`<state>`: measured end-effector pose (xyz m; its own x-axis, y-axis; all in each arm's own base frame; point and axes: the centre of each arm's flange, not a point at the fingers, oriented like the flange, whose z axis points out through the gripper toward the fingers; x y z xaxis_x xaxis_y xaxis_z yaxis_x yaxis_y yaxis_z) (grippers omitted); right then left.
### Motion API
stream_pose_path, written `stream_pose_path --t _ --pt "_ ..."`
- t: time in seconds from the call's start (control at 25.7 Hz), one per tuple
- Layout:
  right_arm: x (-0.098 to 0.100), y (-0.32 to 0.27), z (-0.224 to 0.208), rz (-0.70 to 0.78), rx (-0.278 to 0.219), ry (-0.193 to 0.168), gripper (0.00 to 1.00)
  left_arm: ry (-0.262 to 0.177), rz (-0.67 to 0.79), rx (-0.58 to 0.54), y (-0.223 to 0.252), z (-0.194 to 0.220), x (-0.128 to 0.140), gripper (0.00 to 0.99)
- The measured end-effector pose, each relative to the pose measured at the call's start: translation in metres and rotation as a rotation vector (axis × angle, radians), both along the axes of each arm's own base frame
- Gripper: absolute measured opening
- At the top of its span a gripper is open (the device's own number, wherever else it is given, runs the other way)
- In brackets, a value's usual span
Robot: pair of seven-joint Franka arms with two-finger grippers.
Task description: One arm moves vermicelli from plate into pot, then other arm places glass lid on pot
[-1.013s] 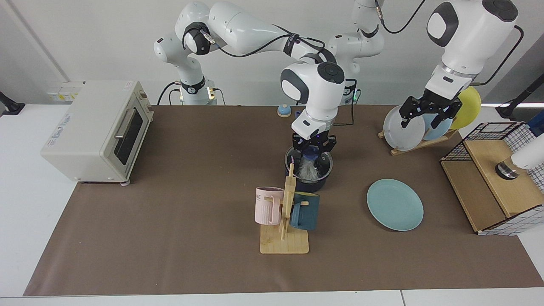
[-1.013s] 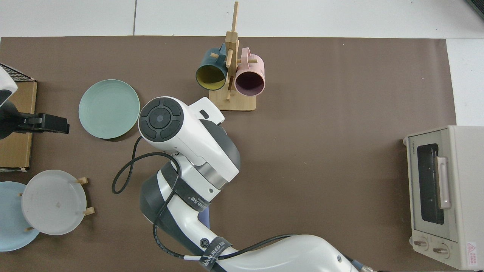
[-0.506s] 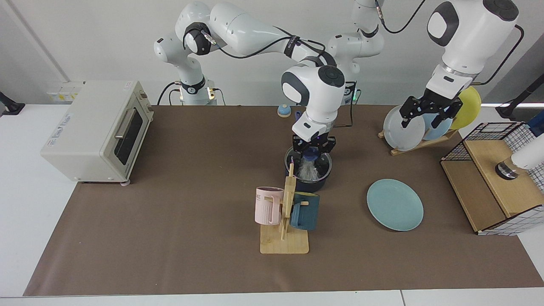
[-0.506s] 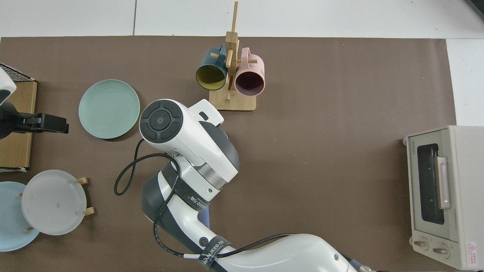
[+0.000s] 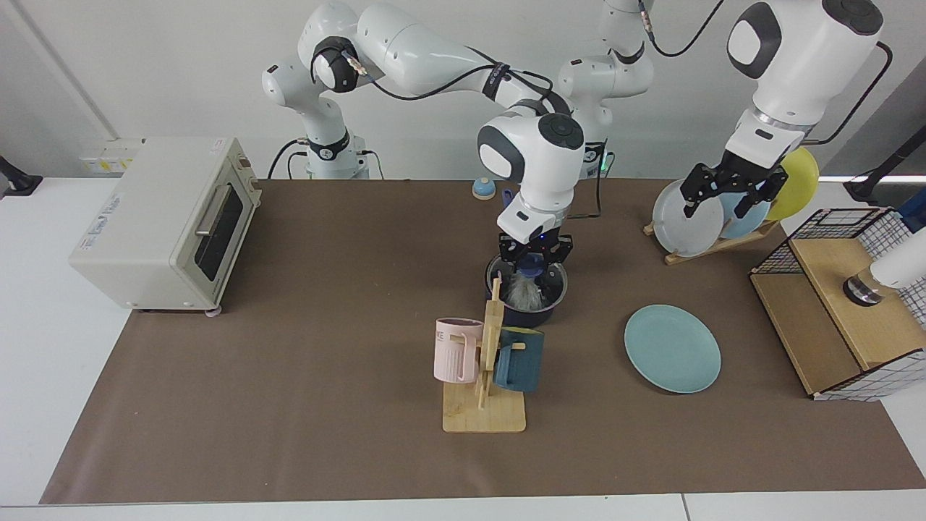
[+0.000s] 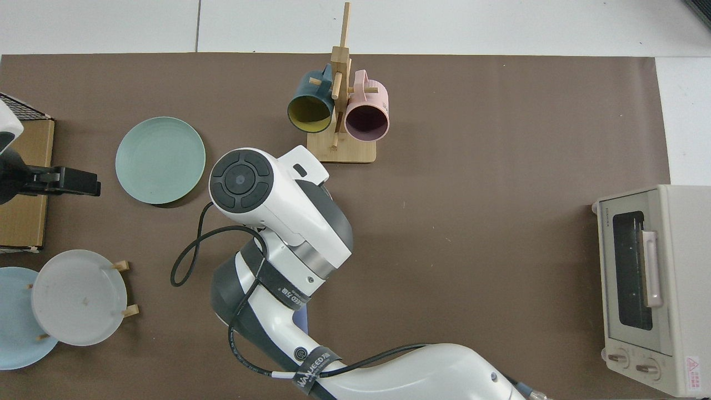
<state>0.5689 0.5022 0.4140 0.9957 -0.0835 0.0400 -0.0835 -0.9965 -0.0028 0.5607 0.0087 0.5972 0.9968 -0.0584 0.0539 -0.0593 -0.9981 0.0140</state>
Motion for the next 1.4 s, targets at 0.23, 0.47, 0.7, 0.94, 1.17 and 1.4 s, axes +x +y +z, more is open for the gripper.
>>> stream_pose_path --t 0.23,0.47,0.7,0.94,1.17,1.4 --pt "-0.0015 -0.0014 0.0004 0.007 -0.003 0.003 0.61 -0.001 0.000 0.000 0.0000 0.0003 -0.0001 0.991" --pt "-0.0023 -0.0024 0.0002 0.015 -0.006 0.006 0.61 -0.001 0.000 0.000 0.0000 0.0003 -0.0001 0.991" --pt "-0.0036 -0.0036 -0.0007 0.023 -0.010 0.010 0.61 -0.001 0.000 0.000 0.0000 0.0005 -0.0002 0.991" --pt "-0.0042 -0.0043 0.0006 0.025 -0.010 0.010 0.61 -0.001 0.000 0.000 0.0000 0.0008 -0.0003 0.991" --pt "-0.0046 -0.0046 0.0014 0.026 -0.010 0.010 0.61 -0.001 0.000 0.000 0.0000 0.0008 -0.0003 0.991" --pt "-0.0047 -0.0045 0.0011 0.032 -0.010 0.011 0.61 -0.002 0.000 0.000 0.0000 0.0008 -0.0003 0.991"
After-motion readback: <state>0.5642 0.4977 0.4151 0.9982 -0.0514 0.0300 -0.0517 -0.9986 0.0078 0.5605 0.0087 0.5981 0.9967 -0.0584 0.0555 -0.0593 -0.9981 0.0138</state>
